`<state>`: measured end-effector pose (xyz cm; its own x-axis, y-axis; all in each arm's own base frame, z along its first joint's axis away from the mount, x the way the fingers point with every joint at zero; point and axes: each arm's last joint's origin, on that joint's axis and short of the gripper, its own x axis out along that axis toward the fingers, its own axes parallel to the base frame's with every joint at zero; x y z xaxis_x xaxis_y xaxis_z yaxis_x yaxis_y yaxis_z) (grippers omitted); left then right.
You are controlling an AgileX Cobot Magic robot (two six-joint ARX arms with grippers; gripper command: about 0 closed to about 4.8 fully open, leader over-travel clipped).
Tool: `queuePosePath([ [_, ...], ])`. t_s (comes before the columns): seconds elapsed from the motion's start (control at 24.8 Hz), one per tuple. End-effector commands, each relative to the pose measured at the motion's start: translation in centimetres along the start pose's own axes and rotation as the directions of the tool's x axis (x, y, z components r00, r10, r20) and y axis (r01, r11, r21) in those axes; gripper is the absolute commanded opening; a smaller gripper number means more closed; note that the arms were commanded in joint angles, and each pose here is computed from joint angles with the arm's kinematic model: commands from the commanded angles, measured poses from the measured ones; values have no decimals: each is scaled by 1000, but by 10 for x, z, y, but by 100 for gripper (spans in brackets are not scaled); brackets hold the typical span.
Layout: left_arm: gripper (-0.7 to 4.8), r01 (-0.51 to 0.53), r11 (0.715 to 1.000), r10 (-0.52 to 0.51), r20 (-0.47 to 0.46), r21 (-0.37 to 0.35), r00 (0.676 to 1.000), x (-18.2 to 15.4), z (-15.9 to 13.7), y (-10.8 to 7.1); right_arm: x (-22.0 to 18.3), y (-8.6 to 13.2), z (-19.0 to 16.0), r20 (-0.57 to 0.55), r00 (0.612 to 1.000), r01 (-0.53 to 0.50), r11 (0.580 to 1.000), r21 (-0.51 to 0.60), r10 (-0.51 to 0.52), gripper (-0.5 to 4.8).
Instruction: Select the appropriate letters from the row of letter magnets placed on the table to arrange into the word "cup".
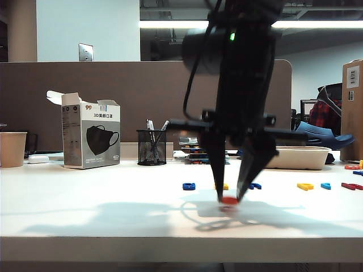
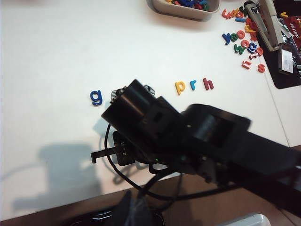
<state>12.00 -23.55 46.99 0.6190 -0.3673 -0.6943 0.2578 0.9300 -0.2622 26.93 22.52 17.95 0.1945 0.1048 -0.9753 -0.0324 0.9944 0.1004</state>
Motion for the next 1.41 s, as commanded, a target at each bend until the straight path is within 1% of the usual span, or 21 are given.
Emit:
queuePosePath([
  [0.04, -5, 2, 1000, -2, 14, 0, 1000, -2, 1, 0, 10, 1, -1, -33, 999, 27, 1000, -1, -27, 104],
  [0.6, -5, 2, 1000, -2, 13, 0, 1000, -2, 1, 0, 11, 1, -1, -28, 999, 27, 1000, -1, -27, 109],
  [0.68, -5, 2, 1000, -2, 13, 0, 1000, -2, 1, 0, 11, 1, -1, -27, 999, 27, 1000, -1, -27, 131],
  [0.8, -5, 2, 1000, -2, 13, 0, 1000, -2, 1, 0, 11, 1, -1, -28, 999, 27, 1000, 1, -27, 179],
  [1.01, -5, 2, 1000, -2, 13, 0, 1000, -2, 1, 0, 11, 1, -1, -27, 999, 27, 1000, 0, -27, 182],
  [1.05, -5, 2, 1000, -2, 13, 0, 1000, -2, 1, 0, 11, 1, -1, -28, 999, 27, 1000, 0, -27, 192],
  [1.09, -5, 2, 1000, -2, 13, 0, 1000, -2, 1, 0, 11, 1, -1, -28, 999, 26, 1000, 0, -26, 222],
  [1.13, -5, 2, 1000, -2, 13, 0, 1000, -2, 1, 0, 11, 1, -1, -29, 999, 25, 1000, 0, -25, 263],
  [1.17, -5, 2, 1000, -2, 13, 0, 1000, -2, 1, 0, 11, 1, -1, -30, 999, 25, 1000, 0, -25, 273],
  [1.41, -5, 2, 1000, -2, 13, 0, 1000, -2, 1, 0, 11, 1, -1, -29, 999, 23, 1000, -1, -23, 276],
])
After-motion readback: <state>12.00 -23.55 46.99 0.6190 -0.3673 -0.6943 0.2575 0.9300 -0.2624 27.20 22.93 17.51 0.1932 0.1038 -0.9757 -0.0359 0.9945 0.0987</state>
